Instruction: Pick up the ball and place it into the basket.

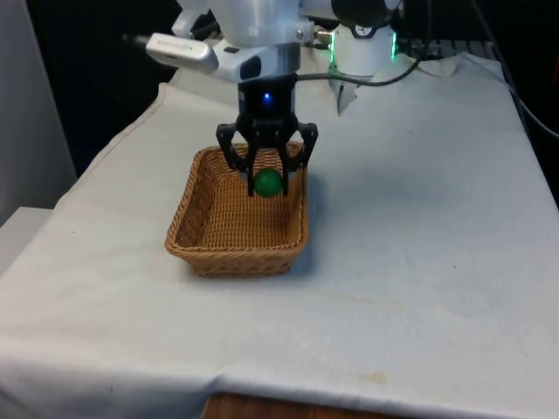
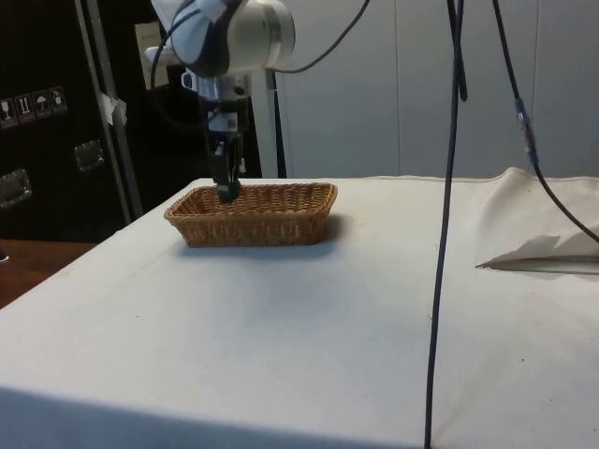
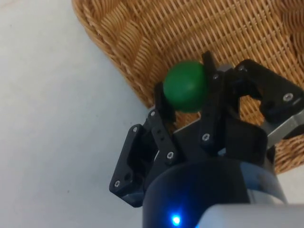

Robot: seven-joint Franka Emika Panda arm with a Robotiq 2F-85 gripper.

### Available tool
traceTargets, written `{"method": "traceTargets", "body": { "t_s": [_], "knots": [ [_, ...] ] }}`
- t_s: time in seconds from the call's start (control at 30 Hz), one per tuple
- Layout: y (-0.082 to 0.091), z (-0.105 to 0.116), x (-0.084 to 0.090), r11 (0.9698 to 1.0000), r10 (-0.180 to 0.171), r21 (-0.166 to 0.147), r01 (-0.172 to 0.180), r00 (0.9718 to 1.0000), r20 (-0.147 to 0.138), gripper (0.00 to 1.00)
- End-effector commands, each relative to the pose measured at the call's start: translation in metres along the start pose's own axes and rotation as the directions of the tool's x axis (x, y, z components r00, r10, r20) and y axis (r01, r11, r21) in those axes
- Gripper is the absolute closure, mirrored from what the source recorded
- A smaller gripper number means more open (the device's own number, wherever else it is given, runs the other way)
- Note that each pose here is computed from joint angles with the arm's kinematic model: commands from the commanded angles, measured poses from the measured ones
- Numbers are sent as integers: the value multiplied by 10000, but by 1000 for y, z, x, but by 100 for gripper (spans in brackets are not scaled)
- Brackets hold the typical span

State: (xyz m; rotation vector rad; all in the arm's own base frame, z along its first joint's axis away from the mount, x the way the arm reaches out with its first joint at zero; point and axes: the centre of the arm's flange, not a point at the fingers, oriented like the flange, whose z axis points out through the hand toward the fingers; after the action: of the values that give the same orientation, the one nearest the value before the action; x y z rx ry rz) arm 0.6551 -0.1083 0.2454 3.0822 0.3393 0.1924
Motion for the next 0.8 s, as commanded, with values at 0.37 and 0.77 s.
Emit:
{"method": "traceTargets", "body": {
  "t_s": [0.37, 0.77],
  "knots": [
    [-1, 35, -11, 9991, -29, -421, 29, 10000, 1, 100],
    [-1, 43, -13, 9987, 23, -502, -22, 10000, 25, 90]
  ]
}}
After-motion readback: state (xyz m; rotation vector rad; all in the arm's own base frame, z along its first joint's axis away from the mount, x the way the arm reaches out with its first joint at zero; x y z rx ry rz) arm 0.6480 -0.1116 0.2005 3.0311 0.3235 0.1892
